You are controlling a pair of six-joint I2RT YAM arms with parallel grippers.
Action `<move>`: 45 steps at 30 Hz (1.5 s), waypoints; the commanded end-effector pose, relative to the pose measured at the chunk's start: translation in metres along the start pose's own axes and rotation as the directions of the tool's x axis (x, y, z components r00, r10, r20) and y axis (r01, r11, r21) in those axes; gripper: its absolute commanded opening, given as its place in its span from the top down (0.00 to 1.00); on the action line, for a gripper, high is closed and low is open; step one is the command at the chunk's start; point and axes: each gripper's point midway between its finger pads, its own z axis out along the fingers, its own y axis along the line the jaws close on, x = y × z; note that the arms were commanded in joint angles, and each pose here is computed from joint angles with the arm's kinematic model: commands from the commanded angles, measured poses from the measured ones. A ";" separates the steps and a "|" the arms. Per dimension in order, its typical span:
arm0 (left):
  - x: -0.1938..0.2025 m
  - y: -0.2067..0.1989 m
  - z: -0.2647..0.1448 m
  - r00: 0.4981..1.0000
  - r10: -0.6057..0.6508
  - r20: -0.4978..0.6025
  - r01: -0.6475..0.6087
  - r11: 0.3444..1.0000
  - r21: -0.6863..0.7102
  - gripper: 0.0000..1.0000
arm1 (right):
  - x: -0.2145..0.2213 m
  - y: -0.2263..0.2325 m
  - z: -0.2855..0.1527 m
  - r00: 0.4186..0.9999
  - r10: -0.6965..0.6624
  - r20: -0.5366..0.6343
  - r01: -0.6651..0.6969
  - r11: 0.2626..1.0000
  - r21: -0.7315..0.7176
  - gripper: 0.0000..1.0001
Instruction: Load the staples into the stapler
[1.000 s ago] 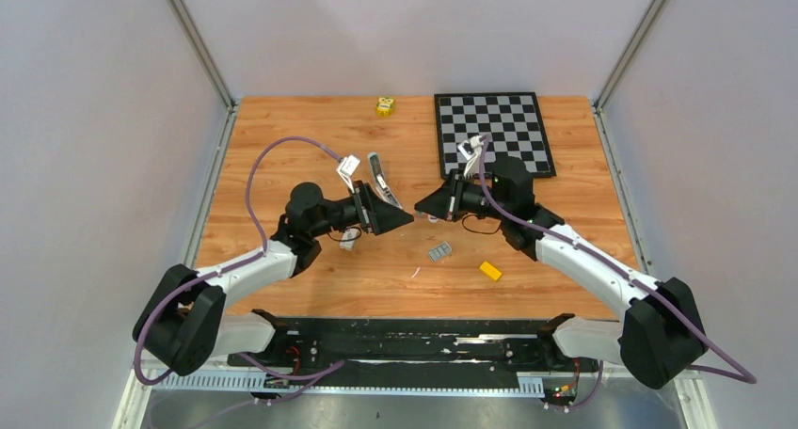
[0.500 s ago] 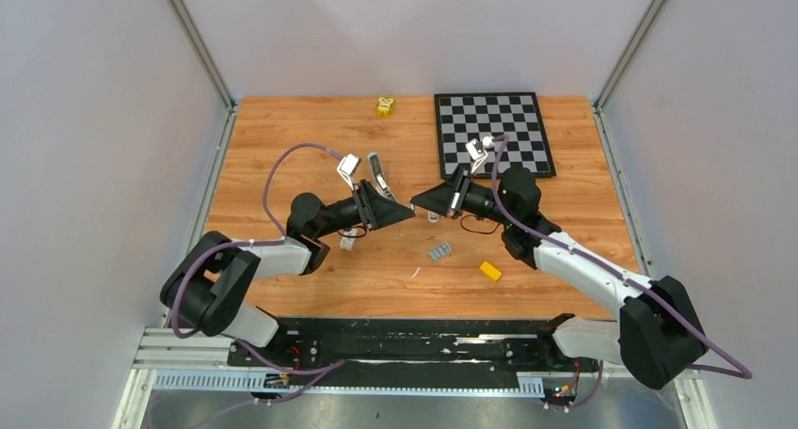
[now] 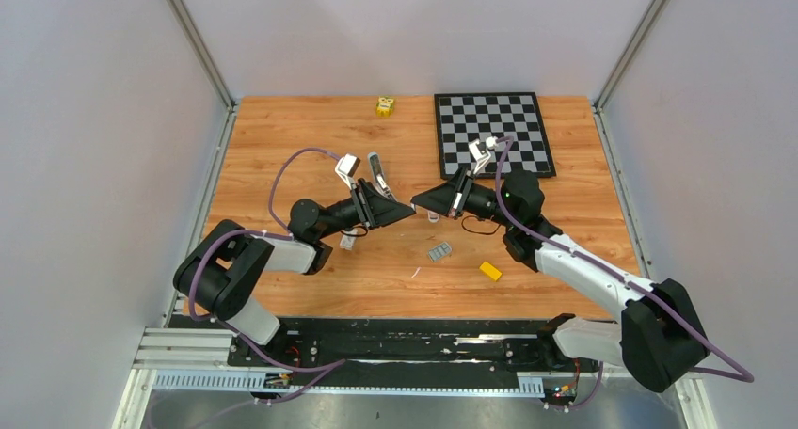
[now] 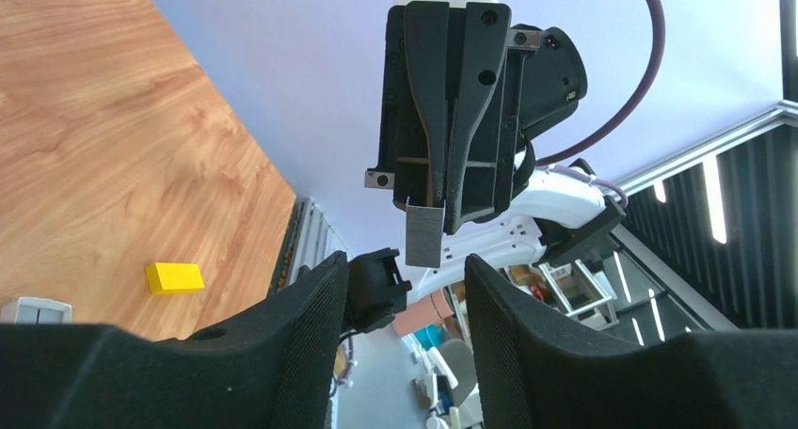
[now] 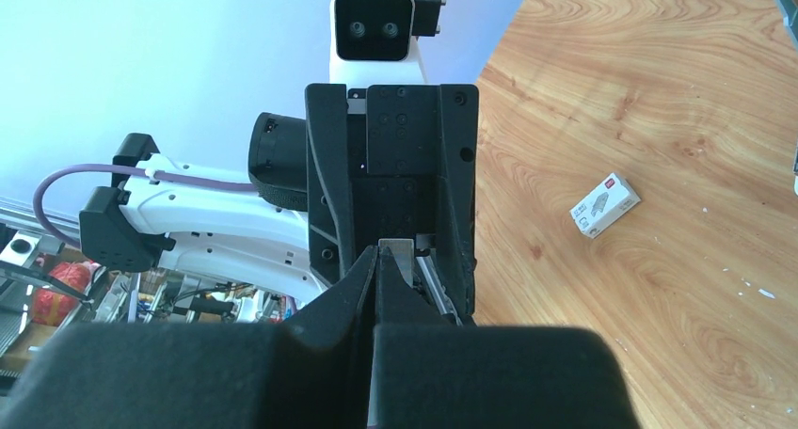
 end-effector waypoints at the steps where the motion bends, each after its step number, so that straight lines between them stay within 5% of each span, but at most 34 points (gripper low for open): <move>1: -0.006 -0.018 -0.001 0.997 0.070 0.034 -0.072 0.995 0.071 0.51 | -0.003 0.007 -0.004 1.000 -0.010 0.019 0.011 0.999 -0.031 1.00; 30: -0.007 -0.021 0.008 0.998 0.065 0.025 -0.067 0.994 0.091 0.63 | 0.001 0.005 -0.004 1.000 0.007 0.017 -0.007 0.999 -0.031 1.00; 45: -0.007 -0.024 0.009 0.997 0.070 0.026 -0.073 0.993 0.096 0.77 | 0.004 0.003 -0.004 1.000 0.010 0.009 -0.009 1.000 -0.027 1.00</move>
